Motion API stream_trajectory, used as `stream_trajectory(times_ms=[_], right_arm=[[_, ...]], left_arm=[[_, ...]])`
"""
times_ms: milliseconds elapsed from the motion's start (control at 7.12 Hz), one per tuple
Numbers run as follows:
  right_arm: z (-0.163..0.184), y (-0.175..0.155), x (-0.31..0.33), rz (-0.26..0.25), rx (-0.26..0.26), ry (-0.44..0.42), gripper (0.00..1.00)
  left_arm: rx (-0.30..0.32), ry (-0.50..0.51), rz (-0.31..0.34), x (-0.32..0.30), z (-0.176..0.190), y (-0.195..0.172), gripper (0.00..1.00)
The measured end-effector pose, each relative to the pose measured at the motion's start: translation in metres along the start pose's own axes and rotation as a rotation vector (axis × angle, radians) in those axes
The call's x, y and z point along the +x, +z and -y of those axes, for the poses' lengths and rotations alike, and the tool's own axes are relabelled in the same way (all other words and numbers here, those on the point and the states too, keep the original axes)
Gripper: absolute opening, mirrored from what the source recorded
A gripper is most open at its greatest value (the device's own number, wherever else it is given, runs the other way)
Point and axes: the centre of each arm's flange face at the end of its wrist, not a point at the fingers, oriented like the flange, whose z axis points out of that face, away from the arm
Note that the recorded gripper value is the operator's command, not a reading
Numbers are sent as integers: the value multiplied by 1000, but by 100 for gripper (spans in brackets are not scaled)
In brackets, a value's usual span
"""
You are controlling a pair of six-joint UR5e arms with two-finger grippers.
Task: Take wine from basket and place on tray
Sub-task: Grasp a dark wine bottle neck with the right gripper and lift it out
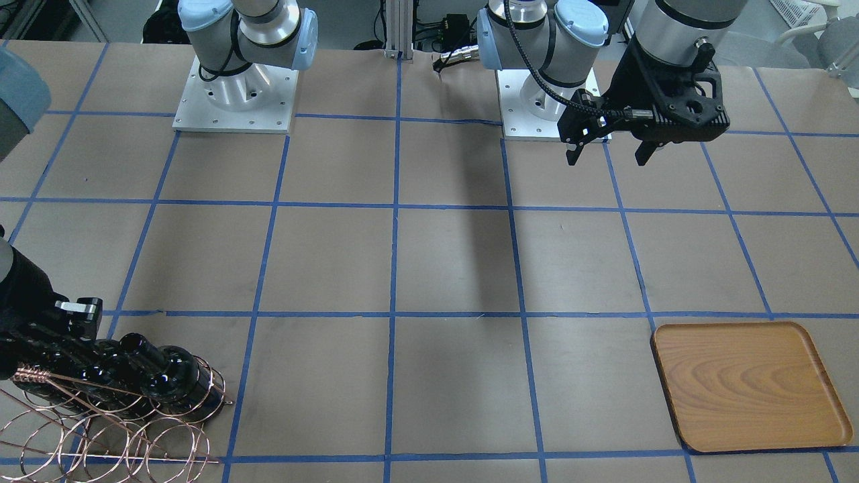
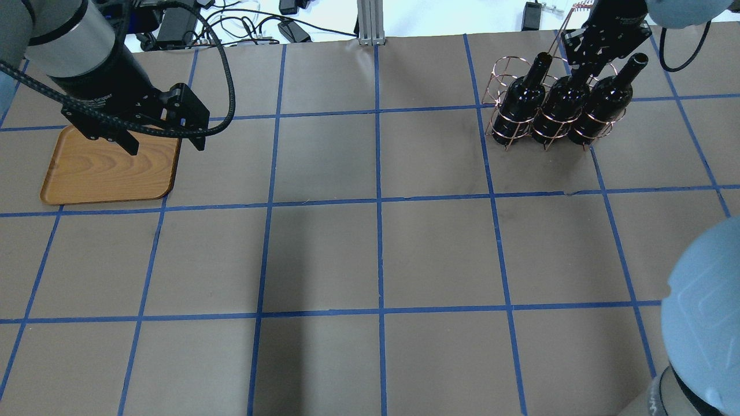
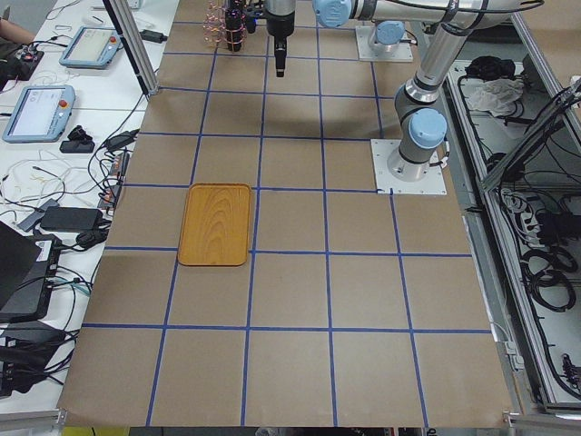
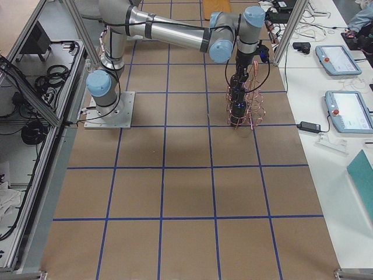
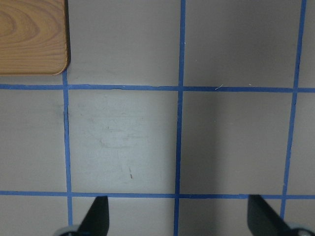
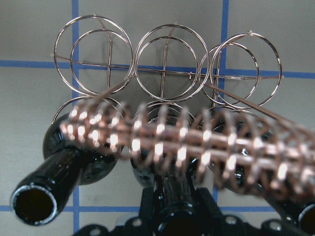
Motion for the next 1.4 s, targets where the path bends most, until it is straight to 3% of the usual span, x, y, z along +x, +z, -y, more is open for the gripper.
stream_trajectory(times_ms=[421,562,702,983,1405], right_arm=[[-34,-97,-3,-18,89,13,14],[-55,-132,-6,-27,96,15,14],[-79,-155,-11,-30,69,21,11],[-120,-155,-50,-7,-42,69,7],[-144,-114,-177,0,-96,148,7]], left_arm=[[3,-2,0,-1,1,0,100],[5,-3,-1,-1,1,-1,100],[6,-3,-1,-1,1,-1,100],[10,-5,-2,-2,2,-1,100],[41,-51,1,-25,11,-3,100]])
